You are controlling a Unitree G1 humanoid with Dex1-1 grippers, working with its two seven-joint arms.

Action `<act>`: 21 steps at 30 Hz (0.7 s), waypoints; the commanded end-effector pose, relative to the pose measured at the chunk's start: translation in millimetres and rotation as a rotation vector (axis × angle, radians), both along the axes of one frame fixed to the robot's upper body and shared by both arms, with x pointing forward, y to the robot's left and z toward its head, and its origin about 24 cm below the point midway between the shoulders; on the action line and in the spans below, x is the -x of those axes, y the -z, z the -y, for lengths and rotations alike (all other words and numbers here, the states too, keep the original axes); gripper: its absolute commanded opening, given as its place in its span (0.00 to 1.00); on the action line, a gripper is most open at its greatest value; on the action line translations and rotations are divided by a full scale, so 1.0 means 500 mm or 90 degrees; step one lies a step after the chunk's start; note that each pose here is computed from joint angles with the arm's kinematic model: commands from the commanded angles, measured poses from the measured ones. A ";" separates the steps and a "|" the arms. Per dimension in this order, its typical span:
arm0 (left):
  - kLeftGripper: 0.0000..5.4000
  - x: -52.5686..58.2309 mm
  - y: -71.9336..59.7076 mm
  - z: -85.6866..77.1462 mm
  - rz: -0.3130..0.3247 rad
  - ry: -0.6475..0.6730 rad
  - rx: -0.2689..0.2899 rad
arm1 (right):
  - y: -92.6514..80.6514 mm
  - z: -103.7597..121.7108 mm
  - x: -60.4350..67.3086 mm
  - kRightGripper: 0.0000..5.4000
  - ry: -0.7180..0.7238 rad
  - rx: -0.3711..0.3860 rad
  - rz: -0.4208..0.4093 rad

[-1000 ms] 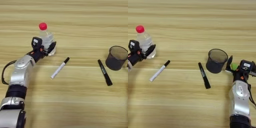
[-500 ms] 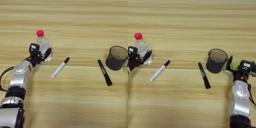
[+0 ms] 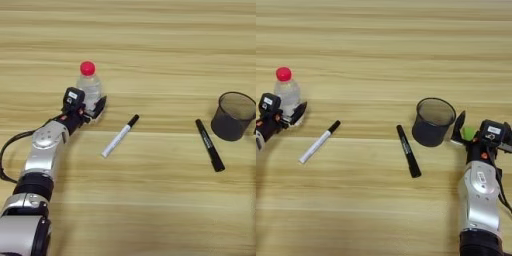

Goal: Move the objects on the table

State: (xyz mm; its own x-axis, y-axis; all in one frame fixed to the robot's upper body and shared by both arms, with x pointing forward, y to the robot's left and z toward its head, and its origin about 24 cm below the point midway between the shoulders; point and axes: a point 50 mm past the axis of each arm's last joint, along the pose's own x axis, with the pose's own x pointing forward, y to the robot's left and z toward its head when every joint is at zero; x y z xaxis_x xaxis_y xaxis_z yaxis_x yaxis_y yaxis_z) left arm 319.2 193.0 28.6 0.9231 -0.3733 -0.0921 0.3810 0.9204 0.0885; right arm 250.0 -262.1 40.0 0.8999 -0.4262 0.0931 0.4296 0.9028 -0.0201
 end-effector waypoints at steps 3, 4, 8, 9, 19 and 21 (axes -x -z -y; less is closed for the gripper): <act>0.80 -0.001 0.006 0.004 -0.008 0.002 -0.013 | -0.003 0.004 -0.002 1.00 0.000 -0.002 0.003; 0.83 -0.001 0.006 0.003 -0.008 0.000 -0.013 | -0.003 0.004 -0.002 1.00 0.000 -0.002 0.003; 0.94 0.007 0.007 -0.003 -0.004 -0.010 -0.007 | -0.002 0.004 -0.002 1.00 0.000 -0.001 0.003; 0.95 0.010 0.009 -0.003 -0.006 -0.009 -0.006 | -0.002 0.004 -0.003 1.00 0.000 -0.001 0.002; 0.99 0.071 0.027 -0.014 -0.035 0.014 -0.005 | -0.003 0.003 -0.003 1.00 0.000 0.000 0.004; 0.99 0.085 0.027 -0.017 -0.040 0.018 -0.008 | -0.003 0.003 -0.003 1.00 0.000 0.000 0.004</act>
State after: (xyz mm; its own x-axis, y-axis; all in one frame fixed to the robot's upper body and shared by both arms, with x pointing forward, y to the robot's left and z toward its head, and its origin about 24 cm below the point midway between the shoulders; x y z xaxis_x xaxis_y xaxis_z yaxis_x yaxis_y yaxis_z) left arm 282.2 198.4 12.9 0.9104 -0.3889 -0.1410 0.4006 0.9139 0.0658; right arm 250.2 -262.4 39.5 0.8997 -0.4268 0.0912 0.4302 0.9025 -0.0213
